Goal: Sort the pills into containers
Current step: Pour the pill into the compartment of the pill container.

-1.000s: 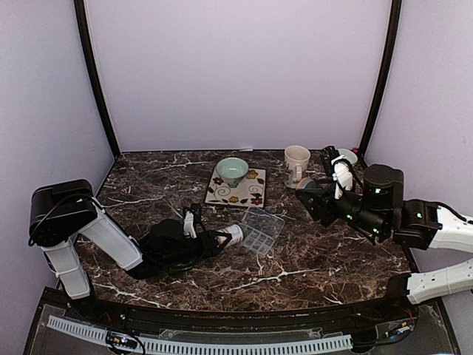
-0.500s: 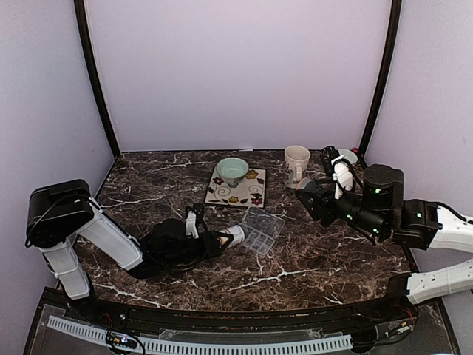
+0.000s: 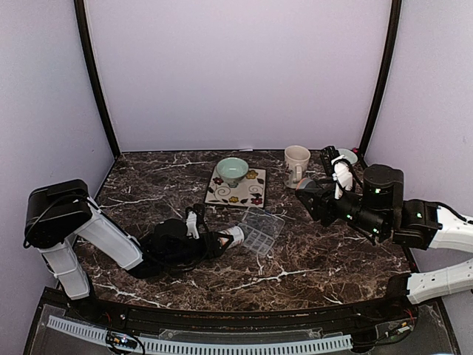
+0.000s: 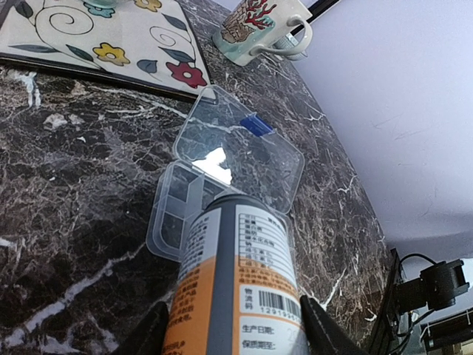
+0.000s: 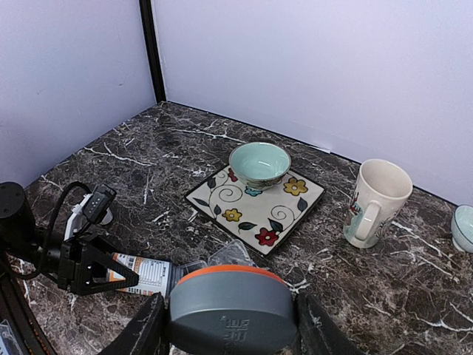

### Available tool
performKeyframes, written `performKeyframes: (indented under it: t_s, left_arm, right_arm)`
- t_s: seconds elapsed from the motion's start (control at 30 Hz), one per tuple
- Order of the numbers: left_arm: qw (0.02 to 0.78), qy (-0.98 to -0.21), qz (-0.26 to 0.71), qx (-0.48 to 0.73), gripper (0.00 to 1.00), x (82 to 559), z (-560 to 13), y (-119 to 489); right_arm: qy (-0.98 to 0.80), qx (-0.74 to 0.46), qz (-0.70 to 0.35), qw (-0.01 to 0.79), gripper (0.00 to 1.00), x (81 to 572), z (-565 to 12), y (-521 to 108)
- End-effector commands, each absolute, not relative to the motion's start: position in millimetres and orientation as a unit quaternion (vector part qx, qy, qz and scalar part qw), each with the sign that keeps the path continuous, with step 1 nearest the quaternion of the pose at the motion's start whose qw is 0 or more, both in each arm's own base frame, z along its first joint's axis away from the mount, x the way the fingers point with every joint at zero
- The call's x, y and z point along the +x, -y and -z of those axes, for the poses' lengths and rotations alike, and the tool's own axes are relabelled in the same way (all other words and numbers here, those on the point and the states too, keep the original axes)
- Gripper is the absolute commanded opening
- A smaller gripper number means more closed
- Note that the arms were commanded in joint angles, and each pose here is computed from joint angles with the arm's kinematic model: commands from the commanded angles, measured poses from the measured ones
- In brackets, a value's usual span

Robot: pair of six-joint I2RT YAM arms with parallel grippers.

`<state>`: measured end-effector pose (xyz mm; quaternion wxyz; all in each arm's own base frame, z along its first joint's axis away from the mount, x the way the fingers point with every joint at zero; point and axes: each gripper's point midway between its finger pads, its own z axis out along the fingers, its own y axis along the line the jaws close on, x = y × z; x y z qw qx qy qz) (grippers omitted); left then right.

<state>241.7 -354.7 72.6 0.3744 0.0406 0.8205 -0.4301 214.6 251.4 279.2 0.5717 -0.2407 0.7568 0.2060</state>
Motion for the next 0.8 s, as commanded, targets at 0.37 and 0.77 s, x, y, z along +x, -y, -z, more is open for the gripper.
performKeyframes:
  t_s: [0.37, 0.77]
  left_arm:
    - [0.398, -0.806, 0.437, 0.045, 0.00, 245.6, -101.1, 362.8]
    - [0.400, -0.809, 0.428, 0.046, 0.00, 245.2, -103.4, 363.6]
  right_arm:
    - [-0.751, -0.231, -0.219, 0.578, 0.16, 215.2, -287.5, -251.8]
    - [-0.752, -0.232, -0.218, 0.577, 0.16, 215.4, -286.1, -252.2]
